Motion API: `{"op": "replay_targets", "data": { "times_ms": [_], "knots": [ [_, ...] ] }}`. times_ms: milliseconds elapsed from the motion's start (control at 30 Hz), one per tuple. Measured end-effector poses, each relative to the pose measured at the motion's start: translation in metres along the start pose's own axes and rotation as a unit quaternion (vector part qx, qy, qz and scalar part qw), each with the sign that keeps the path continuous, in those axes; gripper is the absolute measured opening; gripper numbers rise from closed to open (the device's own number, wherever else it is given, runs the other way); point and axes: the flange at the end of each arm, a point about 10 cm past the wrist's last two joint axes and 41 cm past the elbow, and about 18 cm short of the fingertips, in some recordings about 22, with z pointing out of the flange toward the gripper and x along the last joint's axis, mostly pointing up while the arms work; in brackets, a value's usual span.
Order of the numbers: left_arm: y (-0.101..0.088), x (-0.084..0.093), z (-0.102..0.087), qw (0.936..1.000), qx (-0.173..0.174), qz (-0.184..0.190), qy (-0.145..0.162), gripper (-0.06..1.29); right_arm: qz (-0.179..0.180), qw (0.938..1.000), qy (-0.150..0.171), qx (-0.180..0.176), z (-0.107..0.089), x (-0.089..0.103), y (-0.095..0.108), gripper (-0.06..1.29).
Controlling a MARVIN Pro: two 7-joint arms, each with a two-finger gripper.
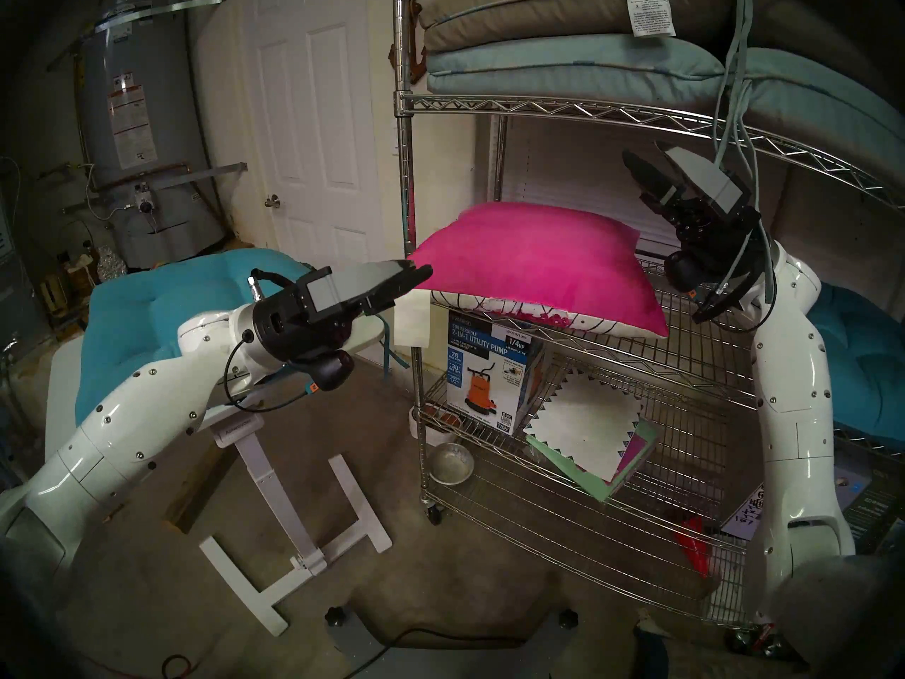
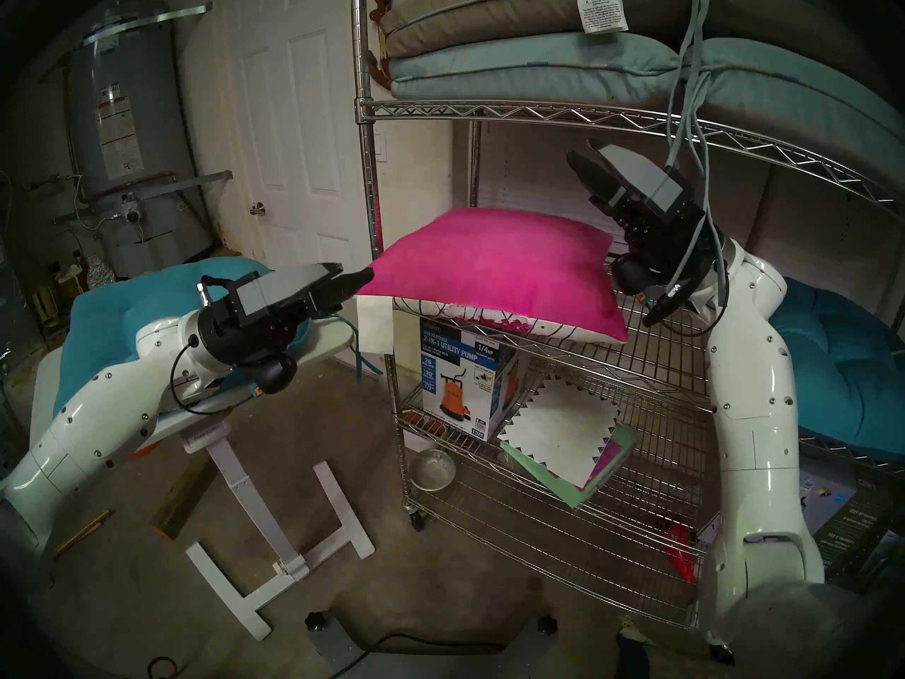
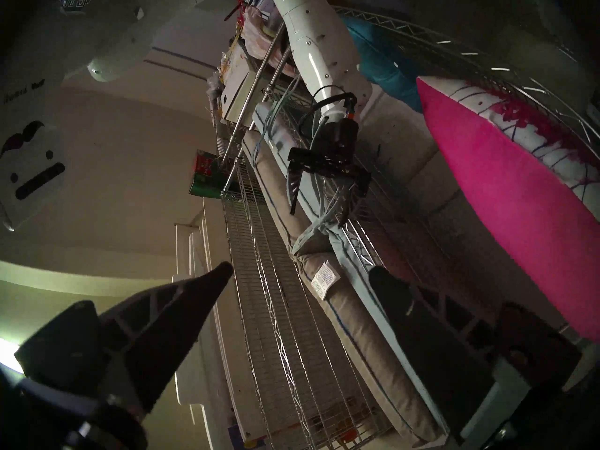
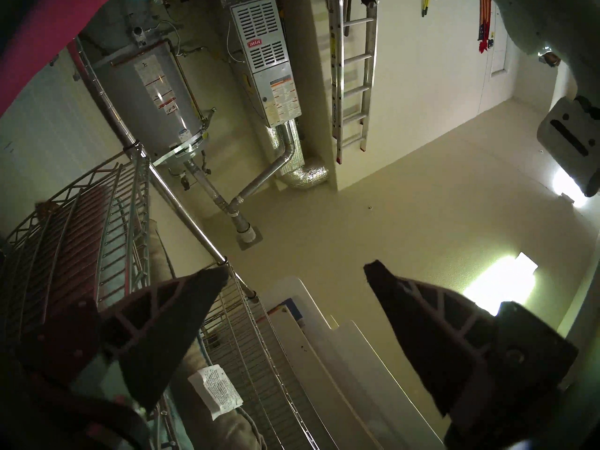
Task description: Put cushion on the shelf
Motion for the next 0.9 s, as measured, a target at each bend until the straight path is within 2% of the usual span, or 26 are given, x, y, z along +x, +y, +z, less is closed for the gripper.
{"op": "replay_targets", "data": {
  "times_ms": [167, 333, 367, 433, 467, 500, 533, 600, 633, 733, 900],
  "knots": [
    [0.001, 0.011, -0.013, 0.9992, -0.039, -0.007, 0.005, 1.2, 0.002, 1.0, -0.005, -0.005, -0.001, 0.002, 0.013, 1.19],
    [0.002, 0.014, -0.024, 0.997, -0.077, -0.003, 0.003, 1.18, 0.003, 0.9999, -0.011, -0.009, -0.002, 0.004, 0.025, 1.19],
    [0.002, 0.014, -0.026, 0.9962, -0.087, -0.001, 0.003, 1.09, 0.004, 0.9999, -0.013, -0.009, -0.002, 0.004, 0.028, 1.19],
    [0.002, 0.015, -0.029, 0.9949, -0.101, 0.002, 0.002, 0.99, 0.004, 0.9998, -0.017, -0.011, -0.003, 0.005, 0.033, 1.19],
    [0.002, 0.015, -0.03, 0.9941, -0.109, 0.004, 0.001, 0.85, 0.005, 0.9998, -0.019, -0.011, -0.004, 0.006, 0.036, 1.19],
    [0.002, 0.015, -0.031, 0.9934, -0.115, 0.005, 0.0, 0.63, 0.005, 0.9997, -0.02, -0.012, -0.004, 0.006, 0.039, 1.19],
    [0.002, 0.016, -0.031, 0.9925, -0.122, 0.008, -0.001, 0.28, 0.006, 0.9997, -0.022, -0.012, -0.005, 0.007, 0.042, 1.19],
    [0.001, 0.016, -0.031, 0.9914, -0.13, 0.01, -0.003, -0.03, 0.007, 0.9996, -0.025, -0.012, -0.006, 0.008, 0.045, 1.19],
    [0.0, 0.017, -0.03, 0.9905, -0.137, 0.013, -0.005, 0.03, 0.008, 0.9995, -0.027, -0.012, -0.007, 0.008, 0.049, 1.19],
    [-0.002, 0.018, -0.027, 0.9883, -0.151, 0.02, -0.01, -0.03, 0.01, 0.9993, -0.033, -0.012, -0.009, 0.01, 0.056, 1.19],
    [-0.006, 0.018, -0.019, 0.9831, -0.178, 0.036, -0.022, -0.02, 0.013, 0.9989, -0.045, -0.009, -0.012, 0.014, 0.068, 1.19]
  ]
}}
